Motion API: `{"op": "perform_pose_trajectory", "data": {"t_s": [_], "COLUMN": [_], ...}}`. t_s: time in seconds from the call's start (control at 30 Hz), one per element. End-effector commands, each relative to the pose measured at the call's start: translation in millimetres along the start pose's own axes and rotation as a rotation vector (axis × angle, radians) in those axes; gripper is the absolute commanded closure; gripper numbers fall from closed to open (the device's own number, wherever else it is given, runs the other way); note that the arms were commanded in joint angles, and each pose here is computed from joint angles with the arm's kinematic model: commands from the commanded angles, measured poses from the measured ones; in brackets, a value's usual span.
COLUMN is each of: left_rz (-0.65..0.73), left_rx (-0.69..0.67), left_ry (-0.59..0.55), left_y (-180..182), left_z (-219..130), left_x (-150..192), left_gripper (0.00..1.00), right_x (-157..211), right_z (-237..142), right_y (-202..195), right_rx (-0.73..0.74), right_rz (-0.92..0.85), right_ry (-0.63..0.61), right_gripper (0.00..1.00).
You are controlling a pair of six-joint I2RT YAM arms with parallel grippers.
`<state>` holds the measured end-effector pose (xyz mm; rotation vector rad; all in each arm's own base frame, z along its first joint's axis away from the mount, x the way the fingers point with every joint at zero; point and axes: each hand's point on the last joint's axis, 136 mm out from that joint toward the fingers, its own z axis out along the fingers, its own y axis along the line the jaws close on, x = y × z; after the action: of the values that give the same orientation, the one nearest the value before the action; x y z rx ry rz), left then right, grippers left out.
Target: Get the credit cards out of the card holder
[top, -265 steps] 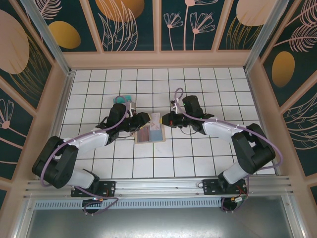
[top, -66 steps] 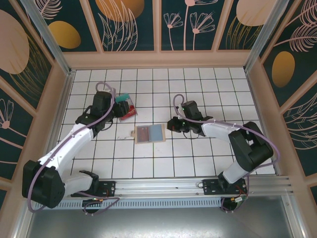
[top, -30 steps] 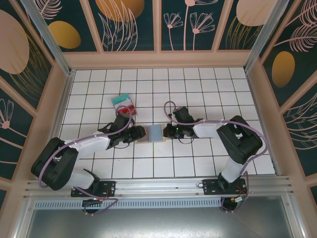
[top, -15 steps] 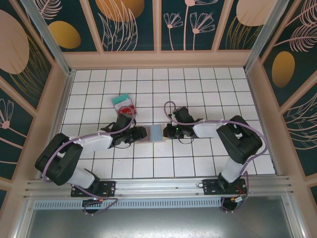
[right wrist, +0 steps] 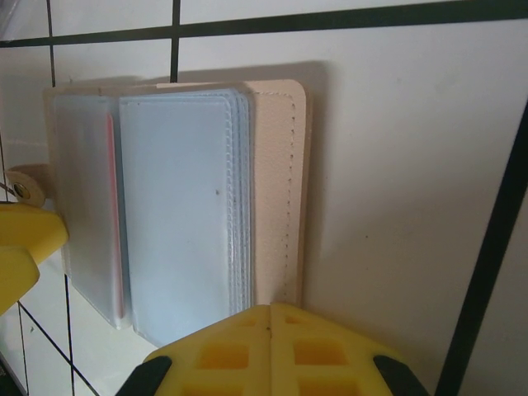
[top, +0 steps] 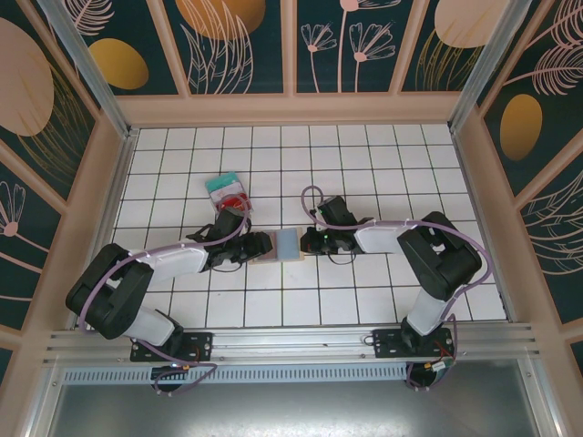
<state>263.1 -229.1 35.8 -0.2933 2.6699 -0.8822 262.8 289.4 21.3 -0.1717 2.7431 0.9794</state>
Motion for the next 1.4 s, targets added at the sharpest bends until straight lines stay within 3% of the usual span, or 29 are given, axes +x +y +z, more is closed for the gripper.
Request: {"op": "perform_pose_trajectory", "data": {"t_s": [0.0,0.13,0.43,0.63,1.2,1.37], "left_rz": [0.029,0.037,0.031,0.027,0.048,0.081], "left_rx": [0.064,0.118,-0.078,-0.100,0.008,0.086], "left_ry": [0.021,0.026,-0.107,-0.061,0.027,0.000], "left_y": [-16,-28,1,9,-7,-27], "left_z": [0,-3,-20,-11,4,-6], "left_x": [3,2,-19,-11,2,-4], "left_gripper": [0.48,0.48,0.49,0.49,0.49,0.43], "right_x": [-5,-6,-3,-1,-2,-2], "right_z": [5,5,4,4,4,4], "right_y": [8,8,6,5,6,6], "right_rx": [-0.016,-0.017,-0.014,-0.013,-0.018,-0.016], "right_rz": [0.000,0.000,0.003,0.004,0.010,0.010], "right_ry": [-0.001,-0.001,-0.001,0.001,-0.001,-0.003], "right_gripper": [1.00,1.00,1.00,1.00,1.00,1.00]}}
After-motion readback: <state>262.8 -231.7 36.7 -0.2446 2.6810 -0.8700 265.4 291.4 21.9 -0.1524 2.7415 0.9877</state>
